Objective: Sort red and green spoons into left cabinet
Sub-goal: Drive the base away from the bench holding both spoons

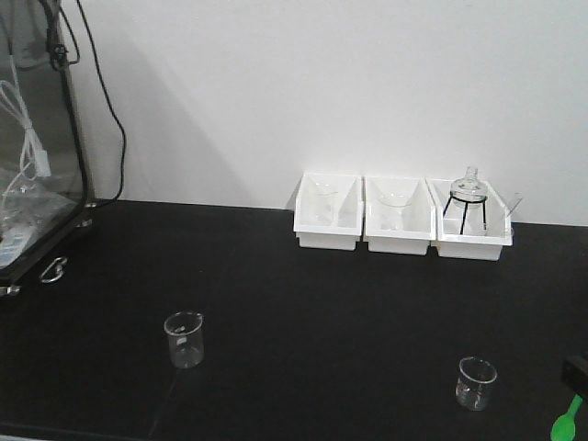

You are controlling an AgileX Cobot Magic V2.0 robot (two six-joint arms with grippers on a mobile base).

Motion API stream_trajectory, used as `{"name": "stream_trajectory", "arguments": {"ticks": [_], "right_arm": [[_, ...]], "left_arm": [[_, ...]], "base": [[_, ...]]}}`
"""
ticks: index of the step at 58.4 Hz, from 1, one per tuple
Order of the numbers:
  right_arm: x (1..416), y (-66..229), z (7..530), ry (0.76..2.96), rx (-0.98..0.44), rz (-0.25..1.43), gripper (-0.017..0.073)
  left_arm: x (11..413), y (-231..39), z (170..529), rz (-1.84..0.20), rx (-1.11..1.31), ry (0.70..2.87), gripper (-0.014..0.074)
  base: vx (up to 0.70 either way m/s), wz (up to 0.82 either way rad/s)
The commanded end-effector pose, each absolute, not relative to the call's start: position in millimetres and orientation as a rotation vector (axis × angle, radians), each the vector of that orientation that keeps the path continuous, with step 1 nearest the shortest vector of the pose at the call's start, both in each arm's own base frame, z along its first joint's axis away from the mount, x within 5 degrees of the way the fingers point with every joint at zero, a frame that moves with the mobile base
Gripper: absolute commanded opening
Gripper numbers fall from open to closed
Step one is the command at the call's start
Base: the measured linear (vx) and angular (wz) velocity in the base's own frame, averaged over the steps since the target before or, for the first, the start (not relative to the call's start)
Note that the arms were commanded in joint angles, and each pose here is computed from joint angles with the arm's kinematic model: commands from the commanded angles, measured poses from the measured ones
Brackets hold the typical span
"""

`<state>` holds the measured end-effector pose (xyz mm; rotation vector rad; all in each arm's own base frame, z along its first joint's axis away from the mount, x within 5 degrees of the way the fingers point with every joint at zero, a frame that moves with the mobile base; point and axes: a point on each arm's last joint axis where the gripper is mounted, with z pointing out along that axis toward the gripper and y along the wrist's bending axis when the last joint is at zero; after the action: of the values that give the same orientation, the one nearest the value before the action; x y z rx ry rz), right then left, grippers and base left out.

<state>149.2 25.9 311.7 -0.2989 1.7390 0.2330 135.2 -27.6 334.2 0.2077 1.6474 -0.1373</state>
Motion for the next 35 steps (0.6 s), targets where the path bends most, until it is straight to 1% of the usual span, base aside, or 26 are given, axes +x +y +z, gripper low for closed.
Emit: {"name": "stream_trajectory", "arguments": {"ticks": [1,17,35], "right_arm": [[149.5,23.6,324.2,1.702,-0.305,0.188,-0.0003],[149.5,23.6,324.2,1.702,-0.305,0.188,-0.0003],[149.5,23.6,324.2,1.702,-0.305,0.188,-0.0003]], "left_arm": [[134.5,-25.4,350.0,-0.134,0.163,1.558,-0.0003],[134.5,-25.4,350.0,-0.134,0.163,1.558,-0.0003],[134.5,-25.4,350.0,-0.134,0.163,1.558,-0.0003]], "base": [[-0.25,0.27],[-0.22,0.35],[-0.14,0.49]]}}
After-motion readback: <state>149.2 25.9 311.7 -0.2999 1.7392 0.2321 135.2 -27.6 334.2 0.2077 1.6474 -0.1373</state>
